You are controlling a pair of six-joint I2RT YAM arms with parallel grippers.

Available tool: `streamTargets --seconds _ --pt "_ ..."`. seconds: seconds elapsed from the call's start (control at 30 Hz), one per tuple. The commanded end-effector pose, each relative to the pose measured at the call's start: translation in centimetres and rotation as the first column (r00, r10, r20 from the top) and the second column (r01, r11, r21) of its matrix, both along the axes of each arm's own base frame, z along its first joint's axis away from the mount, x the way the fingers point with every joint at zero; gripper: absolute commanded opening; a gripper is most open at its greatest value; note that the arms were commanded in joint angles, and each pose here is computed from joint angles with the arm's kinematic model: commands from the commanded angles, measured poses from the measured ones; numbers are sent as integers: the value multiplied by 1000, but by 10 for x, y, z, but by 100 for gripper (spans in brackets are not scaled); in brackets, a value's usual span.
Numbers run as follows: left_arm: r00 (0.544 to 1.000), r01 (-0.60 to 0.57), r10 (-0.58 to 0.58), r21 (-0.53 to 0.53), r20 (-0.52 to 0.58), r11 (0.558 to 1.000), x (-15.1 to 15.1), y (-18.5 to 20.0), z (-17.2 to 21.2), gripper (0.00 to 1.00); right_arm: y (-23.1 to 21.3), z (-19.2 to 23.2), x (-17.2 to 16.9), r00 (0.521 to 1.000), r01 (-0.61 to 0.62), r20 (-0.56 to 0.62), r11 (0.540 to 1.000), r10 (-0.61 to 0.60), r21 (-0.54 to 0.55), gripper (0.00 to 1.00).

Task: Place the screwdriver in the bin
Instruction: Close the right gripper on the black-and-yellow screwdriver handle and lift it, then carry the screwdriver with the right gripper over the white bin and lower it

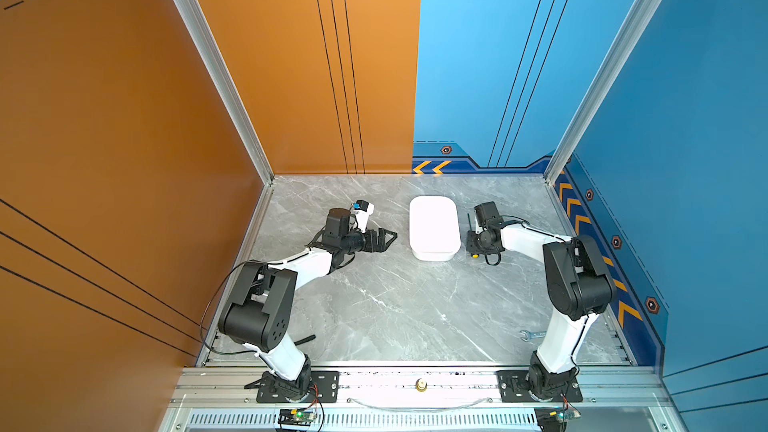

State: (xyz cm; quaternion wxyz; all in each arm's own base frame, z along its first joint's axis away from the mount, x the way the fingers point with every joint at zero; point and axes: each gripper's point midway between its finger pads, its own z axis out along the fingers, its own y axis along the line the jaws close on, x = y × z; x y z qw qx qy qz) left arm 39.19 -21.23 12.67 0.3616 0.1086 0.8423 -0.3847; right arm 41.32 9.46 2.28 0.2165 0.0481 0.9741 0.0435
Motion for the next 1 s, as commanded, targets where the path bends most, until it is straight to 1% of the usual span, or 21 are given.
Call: streamTargets --seconds 0.0,0.1,0.2,0.33,0.47,0.57,0.67,0.8,0.97 --pt "999 24 -24 12 37 1000 -1 -3 13 98 -6 2 -8 999 21 -37 1000 -22 -9 1" --pt "999 24 -25 20 37 1000 -2 -2 13 98 -15 21 -6 997 75 -11 997 -75 14 0" --pt "998 45 -45 16 36 999 -4 -4 14 98 -23 44 -2 994 113 -4 992 -113 63 0" --pt "997 60 -60 5 38 998 -4 -6 17 98 -22 89 0 991 126 39 988 -130 87 0" --pt "997 73 -73 -7 36 997 -2 -9 19 98 5 141 0 992 63 96 987 -77 146 0" --pt "995 98 -97 -26 27 995 -3 -14 20 98 27 173 -3 988 13 152 992 -32 129 0" --pt "992 126 -126 -47 22 991 -4 -19 22 98 52 195 -4 981 -36 196 991 10 129 0" --pt "986 164 -163 -69 18 984 -6 -24 24 98 70 198 -3 981 -16 194 992 -9 127 0" --pt "984 176 -175 -71 31 982 0 -27 26 98 87 164 -1 997 16 72 989 -27 148 0"
